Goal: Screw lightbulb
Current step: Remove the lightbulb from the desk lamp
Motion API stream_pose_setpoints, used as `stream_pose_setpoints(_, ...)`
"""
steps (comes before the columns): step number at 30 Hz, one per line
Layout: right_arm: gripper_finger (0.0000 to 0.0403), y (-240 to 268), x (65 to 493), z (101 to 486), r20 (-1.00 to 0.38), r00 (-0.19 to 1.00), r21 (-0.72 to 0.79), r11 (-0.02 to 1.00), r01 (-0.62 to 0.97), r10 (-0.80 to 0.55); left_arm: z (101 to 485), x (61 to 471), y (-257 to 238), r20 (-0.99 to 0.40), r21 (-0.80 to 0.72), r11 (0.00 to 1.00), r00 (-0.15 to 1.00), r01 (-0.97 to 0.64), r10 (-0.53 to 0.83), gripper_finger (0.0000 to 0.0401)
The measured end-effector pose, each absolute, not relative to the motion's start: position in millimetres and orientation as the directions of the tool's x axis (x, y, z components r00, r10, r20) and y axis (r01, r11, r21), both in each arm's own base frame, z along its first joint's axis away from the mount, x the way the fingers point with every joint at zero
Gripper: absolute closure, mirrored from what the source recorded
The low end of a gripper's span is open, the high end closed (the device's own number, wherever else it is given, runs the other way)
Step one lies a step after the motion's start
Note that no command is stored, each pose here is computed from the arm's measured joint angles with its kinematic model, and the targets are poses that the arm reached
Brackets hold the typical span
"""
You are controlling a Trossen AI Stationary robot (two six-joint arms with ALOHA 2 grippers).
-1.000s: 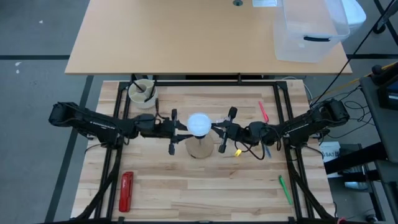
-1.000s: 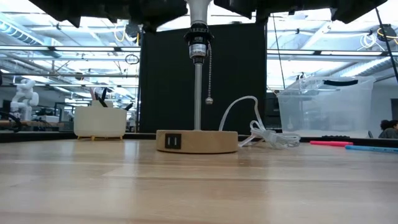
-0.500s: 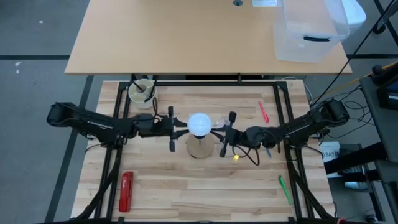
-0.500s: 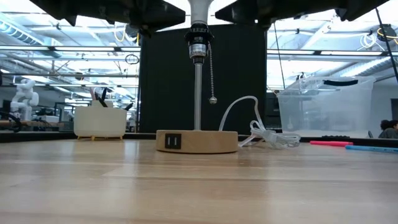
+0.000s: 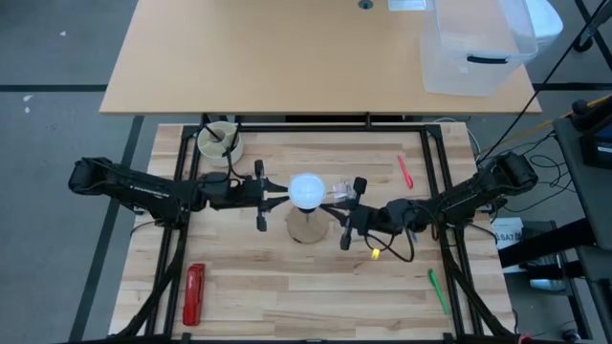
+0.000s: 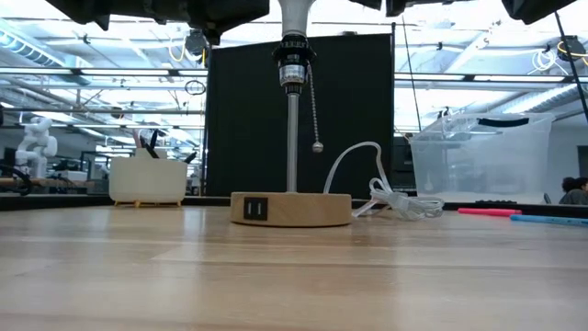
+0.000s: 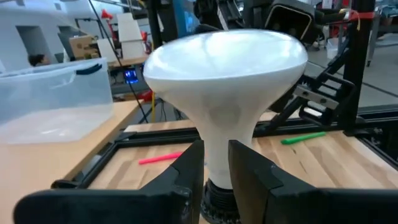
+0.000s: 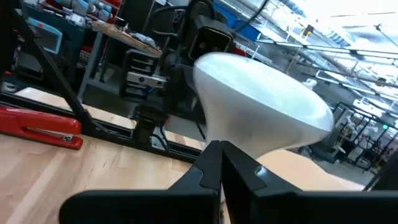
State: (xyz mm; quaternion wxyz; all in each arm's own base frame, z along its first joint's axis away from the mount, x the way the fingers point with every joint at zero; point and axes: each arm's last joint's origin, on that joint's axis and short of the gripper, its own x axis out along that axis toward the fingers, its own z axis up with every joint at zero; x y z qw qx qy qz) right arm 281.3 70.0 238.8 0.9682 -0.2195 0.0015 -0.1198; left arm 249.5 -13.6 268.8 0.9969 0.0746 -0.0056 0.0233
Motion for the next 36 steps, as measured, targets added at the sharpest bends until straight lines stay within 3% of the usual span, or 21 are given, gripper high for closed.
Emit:
stream_pose_setpoints(6, 0.0403, 78, 279, 241, 0.075, 0.974, -0.465, 0.857, 0.223, -0.213, 274, 241, -13, -0.001, 0.166, 0.985, 0.999, -0.054, 0.054, 0.0324)
stream_pose_setpoints(12, 0.0403, 82, 275, 247, 0.123, 0.946, -0.502, 0.804, 0.319, -0.299, 287, 228, -11, 0.050, 0.178, 0.981, 0.996, -0.080, 0.072, 0.0325)
stream_pose_setpoints(36, 0.0403, 76, 276, 253, 0.176, 0.930, -0.497, 0.786, 0.367, -0.323, 294, 227, -15, 0.112, 0.187, 0.982, 0.994, -0.011, -0.010, 0.0325)
